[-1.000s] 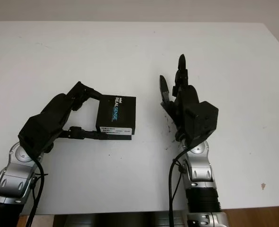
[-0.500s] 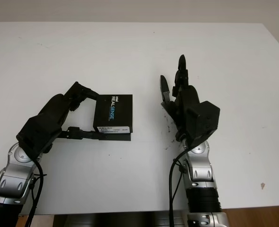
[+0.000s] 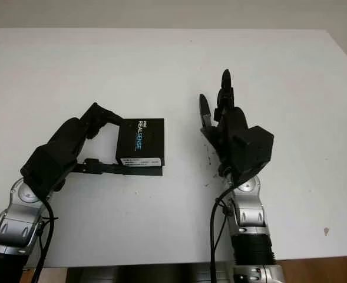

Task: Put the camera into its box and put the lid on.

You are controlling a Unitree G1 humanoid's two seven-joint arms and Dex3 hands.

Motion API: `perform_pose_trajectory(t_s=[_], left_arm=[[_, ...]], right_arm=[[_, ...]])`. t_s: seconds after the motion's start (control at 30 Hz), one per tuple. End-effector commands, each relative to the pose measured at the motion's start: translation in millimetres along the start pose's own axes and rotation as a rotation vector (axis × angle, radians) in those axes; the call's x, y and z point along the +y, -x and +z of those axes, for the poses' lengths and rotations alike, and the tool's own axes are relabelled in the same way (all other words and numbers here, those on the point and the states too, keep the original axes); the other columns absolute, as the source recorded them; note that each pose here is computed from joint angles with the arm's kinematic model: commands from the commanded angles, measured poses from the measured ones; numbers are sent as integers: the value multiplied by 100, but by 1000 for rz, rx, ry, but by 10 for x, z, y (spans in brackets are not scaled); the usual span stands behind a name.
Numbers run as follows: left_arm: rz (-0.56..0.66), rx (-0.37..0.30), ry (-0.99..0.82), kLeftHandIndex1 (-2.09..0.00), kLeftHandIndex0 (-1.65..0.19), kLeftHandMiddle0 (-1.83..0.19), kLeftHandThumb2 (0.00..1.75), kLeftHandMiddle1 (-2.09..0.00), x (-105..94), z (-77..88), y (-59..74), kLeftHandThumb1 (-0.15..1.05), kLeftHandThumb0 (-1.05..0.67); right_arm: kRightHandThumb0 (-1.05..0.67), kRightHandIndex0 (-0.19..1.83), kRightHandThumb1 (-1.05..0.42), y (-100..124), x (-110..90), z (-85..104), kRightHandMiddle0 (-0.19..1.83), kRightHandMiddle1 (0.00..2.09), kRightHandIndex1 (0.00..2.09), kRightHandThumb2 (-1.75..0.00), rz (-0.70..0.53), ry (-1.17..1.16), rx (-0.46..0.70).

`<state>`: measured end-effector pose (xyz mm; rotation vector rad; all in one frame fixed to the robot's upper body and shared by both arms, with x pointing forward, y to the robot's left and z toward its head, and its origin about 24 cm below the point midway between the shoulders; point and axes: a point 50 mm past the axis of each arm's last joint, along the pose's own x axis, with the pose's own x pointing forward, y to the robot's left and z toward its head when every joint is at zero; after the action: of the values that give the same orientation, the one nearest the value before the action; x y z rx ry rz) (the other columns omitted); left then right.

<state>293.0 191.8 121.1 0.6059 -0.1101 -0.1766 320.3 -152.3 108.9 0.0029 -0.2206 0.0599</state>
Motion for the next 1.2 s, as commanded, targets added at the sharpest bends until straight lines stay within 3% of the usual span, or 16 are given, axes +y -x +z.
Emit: perform_pose_trajectory(t_s=[0.0, 0.4, 0.93, 0.97, 1.0, 1.03, 1.07, 1.17], left_arm=[[-5, 45, -31, -168, -12, -17, 6, -5, 96, -91, 12, 104, -42], [-69, 56, -54, -162, -18, -13, 5, -5, 210, -104, -65, 103, -44], [-72, 59, -73, -152, -20, -11, 5, -5, 163, -88, -72, 101, -44], [-73, 56, -83, -143, -18, -10, 5, -5, 151, -75, -57, 101, -45], [-78, 53, -95, -108, -13, -6, 5, -5, 140, -58, -42, 99, -51], [-86, 51, -103, -59, -12, 2, 5, -5, 130, -40, -28, 98, -59], [-99, 46, -109, -36, -12, 7, 5, -4, 122, -24, -14, 97, -62], [-135, 34, -121, -6, 4, 18, 5, -1, 109, 22, 24, 95, -68]], right_arm=[[-73, -19, -105, 12, -13, 19, -18, 5, 0, -49, -2, 8, -8], [-72, -19, -105, 19, -5, 10, -17, 6, 2, -50, -5, 16, -9], [-72, -19, -105, 19, -17, 10, -18, 5, 2, -50, 1, 29, -10], [-72, -19, -105, 19, -18, 9, -18, 5, 2, -50, 1, 30, -9], [-73, -19, -105, 19, -20, 8, -17, 5, 2, -50, 0, 30, -9], [-73, -19, -105, 19, -20, 6, -17, 6, 2, -50, -2, 31, -9], [-73, -18, -105, 20, -18, 7, -17, 6, 3, -50, -1, 27, -9], [-72, -19, -105, 22, -15, 9, -17, 6, 3, -50, 1, 19, -8]])
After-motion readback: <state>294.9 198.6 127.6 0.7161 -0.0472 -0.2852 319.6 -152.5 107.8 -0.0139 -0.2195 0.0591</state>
